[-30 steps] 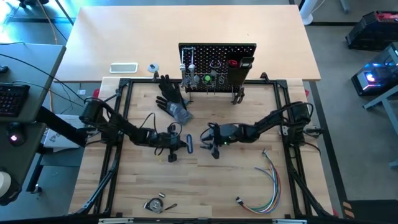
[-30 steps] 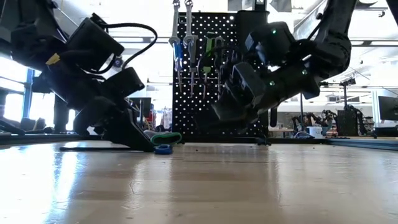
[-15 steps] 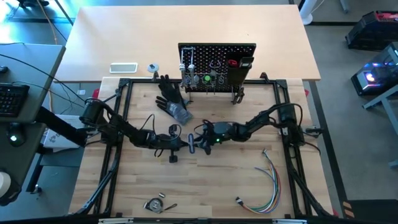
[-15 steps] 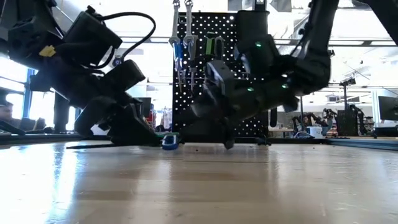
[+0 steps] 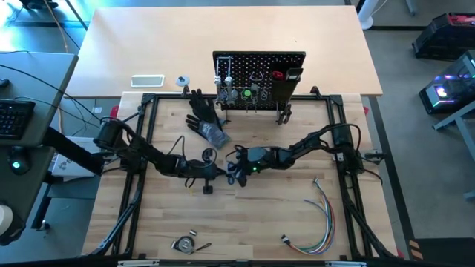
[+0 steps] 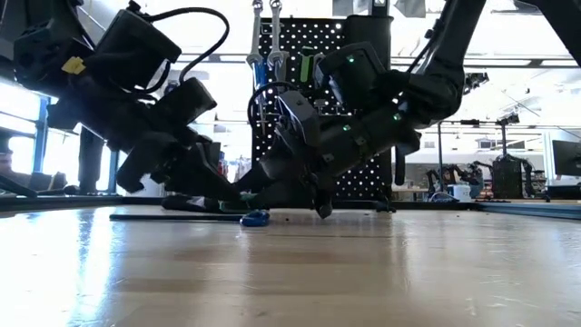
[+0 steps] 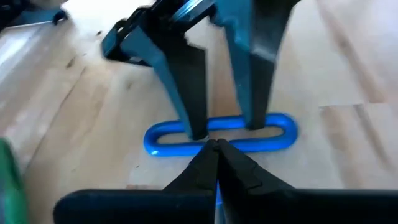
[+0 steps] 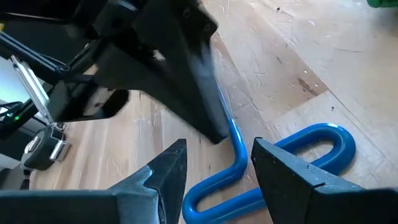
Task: Hang tools onto peg board
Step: Hang the blue pick tool on the pegboard
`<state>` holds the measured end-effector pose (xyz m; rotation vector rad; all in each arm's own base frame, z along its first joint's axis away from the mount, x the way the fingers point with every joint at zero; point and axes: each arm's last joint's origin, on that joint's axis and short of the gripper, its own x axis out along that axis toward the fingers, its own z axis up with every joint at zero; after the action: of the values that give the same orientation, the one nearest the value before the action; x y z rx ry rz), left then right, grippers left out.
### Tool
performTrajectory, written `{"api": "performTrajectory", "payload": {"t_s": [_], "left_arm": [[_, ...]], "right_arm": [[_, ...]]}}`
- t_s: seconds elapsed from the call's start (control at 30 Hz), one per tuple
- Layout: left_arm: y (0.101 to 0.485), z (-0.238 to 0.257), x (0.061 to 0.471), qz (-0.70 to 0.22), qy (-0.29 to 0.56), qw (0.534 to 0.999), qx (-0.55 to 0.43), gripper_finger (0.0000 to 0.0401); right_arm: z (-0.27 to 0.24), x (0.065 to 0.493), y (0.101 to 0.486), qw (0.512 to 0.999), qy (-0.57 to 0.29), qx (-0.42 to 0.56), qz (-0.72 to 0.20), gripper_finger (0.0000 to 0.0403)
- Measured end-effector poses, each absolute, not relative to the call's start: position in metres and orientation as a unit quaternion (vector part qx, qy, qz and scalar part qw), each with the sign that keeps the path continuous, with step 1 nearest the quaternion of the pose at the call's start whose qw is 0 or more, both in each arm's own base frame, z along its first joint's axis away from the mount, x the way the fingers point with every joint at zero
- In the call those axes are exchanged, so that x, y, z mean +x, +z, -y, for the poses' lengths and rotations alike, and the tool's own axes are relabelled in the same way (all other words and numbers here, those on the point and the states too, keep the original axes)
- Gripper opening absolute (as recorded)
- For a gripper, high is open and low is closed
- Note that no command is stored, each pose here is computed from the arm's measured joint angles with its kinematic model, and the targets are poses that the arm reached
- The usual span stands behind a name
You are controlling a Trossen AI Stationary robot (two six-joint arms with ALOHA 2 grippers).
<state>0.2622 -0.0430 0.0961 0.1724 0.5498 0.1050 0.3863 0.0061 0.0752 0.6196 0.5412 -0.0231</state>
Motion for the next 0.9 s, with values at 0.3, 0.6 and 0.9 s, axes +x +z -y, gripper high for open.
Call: {"api": "performTrajectory", "payload": {"t_s": [0.3,0.6,0.9], "left_arm": [[0.105,0.045,0.259,-0.275,0.019,0.960,0.048,0.0052],[0.099,0.036,0.258,-0.306,0.007,0.951,0.029,0.0121],[0.082,0.023,0.265,-0.336,0.005,0.942,0.014,0.0115]], "right_arm": [[-0.009,0.381,0.090,0.909,-0.033,0.303,-0.283,0.0177],[-0.016,0.375,0.093,0.894,-0.064,0.317,-0.310,0.0177],[-0.016,0.374,0.094,0.879,-0.090,0.346,-0.317,0.0177]]}}
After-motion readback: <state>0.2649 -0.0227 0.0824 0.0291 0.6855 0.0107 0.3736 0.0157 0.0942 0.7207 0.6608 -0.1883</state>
